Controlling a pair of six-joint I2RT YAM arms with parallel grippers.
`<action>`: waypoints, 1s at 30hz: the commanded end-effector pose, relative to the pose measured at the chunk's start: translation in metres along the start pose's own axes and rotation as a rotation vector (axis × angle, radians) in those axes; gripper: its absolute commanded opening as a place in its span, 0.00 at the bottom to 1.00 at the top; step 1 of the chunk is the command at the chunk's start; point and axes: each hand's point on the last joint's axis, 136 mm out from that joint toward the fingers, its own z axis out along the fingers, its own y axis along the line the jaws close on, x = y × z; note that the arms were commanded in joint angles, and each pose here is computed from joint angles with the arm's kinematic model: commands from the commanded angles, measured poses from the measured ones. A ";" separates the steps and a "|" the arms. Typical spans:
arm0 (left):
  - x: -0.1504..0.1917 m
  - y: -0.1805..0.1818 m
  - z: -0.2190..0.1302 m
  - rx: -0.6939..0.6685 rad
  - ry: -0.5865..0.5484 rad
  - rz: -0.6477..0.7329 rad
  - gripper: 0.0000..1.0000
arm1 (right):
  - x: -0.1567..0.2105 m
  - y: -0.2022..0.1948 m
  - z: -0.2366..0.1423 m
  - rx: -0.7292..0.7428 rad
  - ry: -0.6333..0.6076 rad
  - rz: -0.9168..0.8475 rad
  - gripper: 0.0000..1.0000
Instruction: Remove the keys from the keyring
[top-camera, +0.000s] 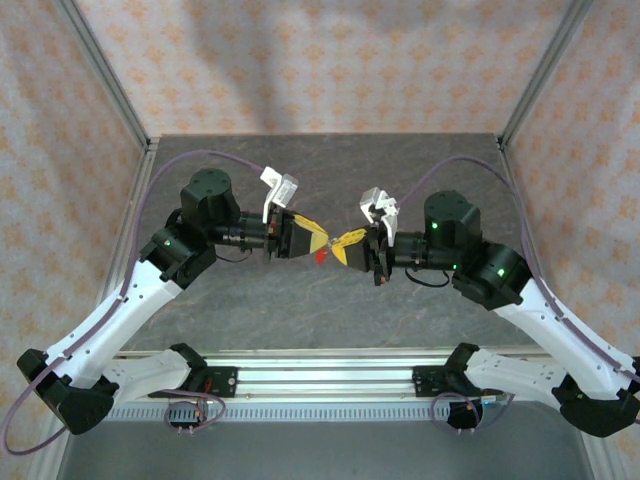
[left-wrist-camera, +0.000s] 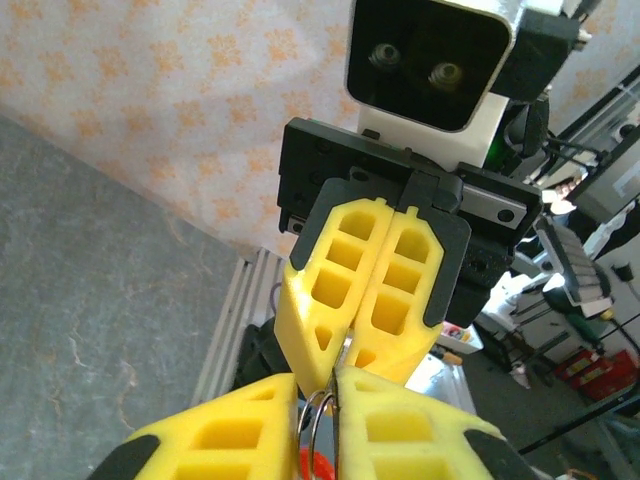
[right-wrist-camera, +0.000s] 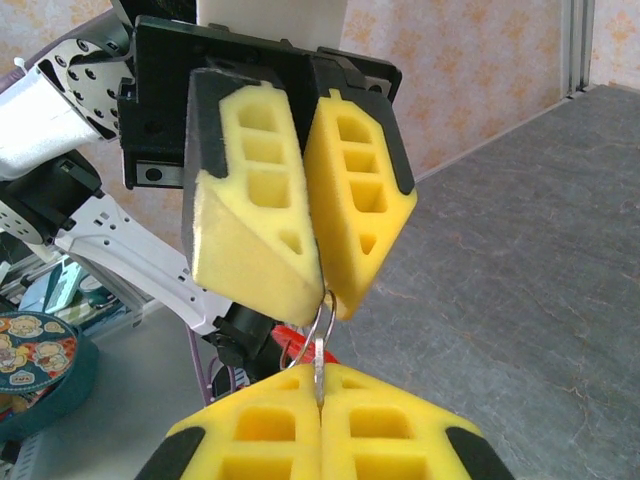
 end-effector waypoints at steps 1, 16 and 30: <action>-0.006 -0.018 -0.002 0.062 -0.012 0.047 0.10 | -0.017 0.007 -0.009 -0.013 -0.044 -0.016 0.00; -0.039 -0.012 -0.017 0.011 -0.272 0.042 0.00 | -0.021 0.004 -0.017 -0.006 -0.211 -0.048 0.00; -0.036 -0.007 -0.020 -0.025 -0.279 0.046 0.29 | -0.018 -0.003 -0.018 0.045 -0.201 -0.027 0.00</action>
